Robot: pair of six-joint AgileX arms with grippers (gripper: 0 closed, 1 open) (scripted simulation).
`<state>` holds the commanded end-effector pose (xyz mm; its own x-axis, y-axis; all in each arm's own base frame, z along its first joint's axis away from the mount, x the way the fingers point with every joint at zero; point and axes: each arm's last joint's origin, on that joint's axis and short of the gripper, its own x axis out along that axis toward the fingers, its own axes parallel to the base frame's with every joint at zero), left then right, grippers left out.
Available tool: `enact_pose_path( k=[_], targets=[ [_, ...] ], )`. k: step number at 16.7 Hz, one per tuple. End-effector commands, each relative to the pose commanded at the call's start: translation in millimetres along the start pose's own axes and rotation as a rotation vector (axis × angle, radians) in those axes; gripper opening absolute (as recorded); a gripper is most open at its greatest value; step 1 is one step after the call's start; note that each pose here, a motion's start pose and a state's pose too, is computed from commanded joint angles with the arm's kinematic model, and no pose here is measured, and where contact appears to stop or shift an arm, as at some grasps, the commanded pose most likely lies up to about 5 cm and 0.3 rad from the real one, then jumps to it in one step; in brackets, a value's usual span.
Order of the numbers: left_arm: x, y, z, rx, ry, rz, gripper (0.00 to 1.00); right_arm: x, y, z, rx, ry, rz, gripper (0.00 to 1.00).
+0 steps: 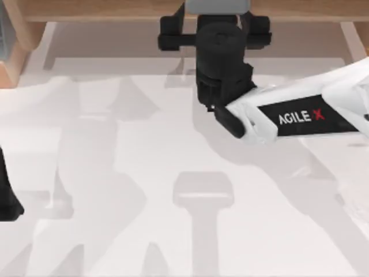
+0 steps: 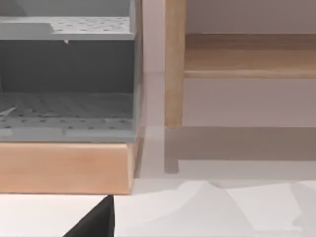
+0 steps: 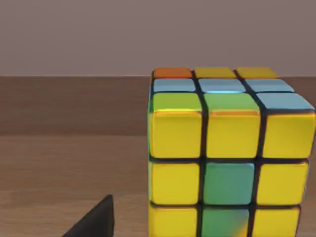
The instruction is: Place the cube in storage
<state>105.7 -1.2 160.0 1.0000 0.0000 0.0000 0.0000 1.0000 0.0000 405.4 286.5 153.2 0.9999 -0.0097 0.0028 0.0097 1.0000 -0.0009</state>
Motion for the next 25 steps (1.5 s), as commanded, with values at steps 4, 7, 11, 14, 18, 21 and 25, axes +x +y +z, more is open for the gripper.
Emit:
enact_pose_path(
  k=[4,7,11,14,18,21,25],
  targets=[
    [0,0,0,0.0,0.0,0.0,1.0,23,2,5,-0.001,-0.005,0.001,1.0],
    [0,0,0,0.0,0.0,0.0,1.0,40,7,2,0.002,-0.005,0.001,1.0],
    [0,0,0,0.0,0.0,0.0,1.0,45,9,-4,0.001,0.003,0.0,1.0],
    [0,0,0,0.0,0.0,0.0,1.0,45,9,-4,0.001,0.003,0.0,0.92],
    [0,0,0,0.0,0.0,0.0,1.0,45,9,-4,0.001,0.003,0.0,0.62],
    [0,0,0,0.0,0.0,0.0,1.0,45,9,-4,0.001,0.003,0.0,0.4],
    [0,0,0,0.0,0.0,0.0,1.0,45,9,-4,0.001,0.003,0.0,0.1]
  ],
)
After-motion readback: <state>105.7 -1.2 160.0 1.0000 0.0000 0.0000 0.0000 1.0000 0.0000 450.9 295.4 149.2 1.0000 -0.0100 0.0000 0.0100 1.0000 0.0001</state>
